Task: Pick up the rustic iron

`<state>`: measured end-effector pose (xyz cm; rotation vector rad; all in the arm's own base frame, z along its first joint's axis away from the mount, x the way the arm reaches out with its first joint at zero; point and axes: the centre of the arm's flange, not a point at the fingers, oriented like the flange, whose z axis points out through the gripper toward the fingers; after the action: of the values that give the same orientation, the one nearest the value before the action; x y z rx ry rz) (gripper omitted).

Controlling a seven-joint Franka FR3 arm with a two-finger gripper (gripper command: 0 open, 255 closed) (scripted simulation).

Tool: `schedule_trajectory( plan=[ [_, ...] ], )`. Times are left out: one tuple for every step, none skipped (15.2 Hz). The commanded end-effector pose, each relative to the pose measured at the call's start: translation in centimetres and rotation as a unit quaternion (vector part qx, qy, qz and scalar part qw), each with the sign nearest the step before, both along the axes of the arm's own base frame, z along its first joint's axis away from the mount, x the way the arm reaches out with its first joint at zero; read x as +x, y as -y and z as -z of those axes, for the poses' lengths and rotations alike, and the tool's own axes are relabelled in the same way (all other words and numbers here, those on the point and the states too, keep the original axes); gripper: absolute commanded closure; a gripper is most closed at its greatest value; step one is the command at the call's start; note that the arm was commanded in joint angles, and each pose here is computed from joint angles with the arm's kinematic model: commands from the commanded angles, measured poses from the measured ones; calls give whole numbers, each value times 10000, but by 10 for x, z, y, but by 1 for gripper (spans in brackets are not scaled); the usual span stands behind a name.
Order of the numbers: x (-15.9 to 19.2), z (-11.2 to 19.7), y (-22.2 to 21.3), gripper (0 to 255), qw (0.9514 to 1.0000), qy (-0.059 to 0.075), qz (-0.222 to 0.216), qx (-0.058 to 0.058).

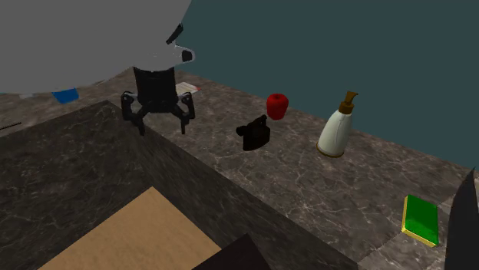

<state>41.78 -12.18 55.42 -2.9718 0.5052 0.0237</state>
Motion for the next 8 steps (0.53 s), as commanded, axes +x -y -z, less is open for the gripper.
schedule_trajectory(
  plan=[
    [12, 9, 22, 0, 9997, -19, 246, -5],
    [18, 14, 33, 0, 9993, -29, 365, -5],
    [23, 18, 44, 0, 9988, -40, 483, -5],
    [29, 23, 55, 0, 9982, -50, 602, -6],
    [34, 27, 66, 0, 9974, -61, 721, -6],
    [38, 32, 78, 0, 9964, -72, 839, -7],
    [43, 37, 89, 0, 9954, -82, 958, -7],
    [47, 41, 101, 0, 9942, -93, 1076, -7]
  ],
)
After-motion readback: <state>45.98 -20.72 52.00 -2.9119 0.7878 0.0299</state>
